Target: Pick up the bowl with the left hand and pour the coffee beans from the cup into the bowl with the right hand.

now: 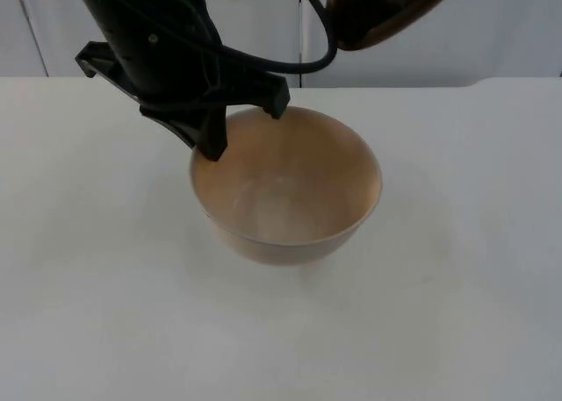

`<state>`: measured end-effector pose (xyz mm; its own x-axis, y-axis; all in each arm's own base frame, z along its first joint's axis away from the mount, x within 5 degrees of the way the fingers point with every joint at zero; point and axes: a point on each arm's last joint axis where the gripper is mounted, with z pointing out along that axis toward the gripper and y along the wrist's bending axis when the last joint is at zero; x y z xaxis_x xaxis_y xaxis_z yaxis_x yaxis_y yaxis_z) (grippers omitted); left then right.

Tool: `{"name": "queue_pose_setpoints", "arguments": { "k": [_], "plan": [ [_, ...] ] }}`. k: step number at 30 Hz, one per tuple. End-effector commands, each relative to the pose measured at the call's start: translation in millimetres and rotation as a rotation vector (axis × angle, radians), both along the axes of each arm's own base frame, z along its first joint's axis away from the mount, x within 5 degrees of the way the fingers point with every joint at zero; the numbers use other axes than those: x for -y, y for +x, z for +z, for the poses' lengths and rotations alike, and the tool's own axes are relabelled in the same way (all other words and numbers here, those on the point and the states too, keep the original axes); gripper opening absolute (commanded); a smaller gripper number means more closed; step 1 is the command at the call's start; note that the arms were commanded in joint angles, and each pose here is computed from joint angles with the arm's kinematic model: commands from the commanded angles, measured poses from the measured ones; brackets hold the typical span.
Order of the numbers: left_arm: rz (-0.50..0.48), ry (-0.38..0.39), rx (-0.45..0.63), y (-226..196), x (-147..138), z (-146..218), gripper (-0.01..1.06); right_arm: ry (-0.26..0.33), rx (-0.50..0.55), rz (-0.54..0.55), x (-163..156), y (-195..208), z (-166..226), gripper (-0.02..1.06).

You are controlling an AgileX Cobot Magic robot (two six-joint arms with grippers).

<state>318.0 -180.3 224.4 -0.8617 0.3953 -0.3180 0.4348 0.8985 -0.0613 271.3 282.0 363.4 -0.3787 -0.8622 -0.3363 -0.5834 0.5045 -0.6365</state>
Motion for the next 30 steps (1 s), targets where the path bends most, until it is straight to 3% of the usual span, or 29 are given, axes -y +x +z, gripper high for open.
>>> {"name": "queue_pose_setpoints", "arguments": {
  "k": [1,21,30],
  "plan": [
    [0.007,-0.019,0.006,-0.1,3.2,2.3,0.00,-0.003,0.025,0.004,0.6,-1.2,3.8,0.00],
    [0.007,-0.019,0.006,-0.1,3.2,2.3,0.00,-0.040,0.076,0.037,-7.2,-8.2,6.6,0.00],
    [0.007,-0.018,0.003,-0.4,3.1,2.2,0.00,-0.125,0.069,0.037,-6.9,-5.3,-13.5,0.00]
  ]
}}
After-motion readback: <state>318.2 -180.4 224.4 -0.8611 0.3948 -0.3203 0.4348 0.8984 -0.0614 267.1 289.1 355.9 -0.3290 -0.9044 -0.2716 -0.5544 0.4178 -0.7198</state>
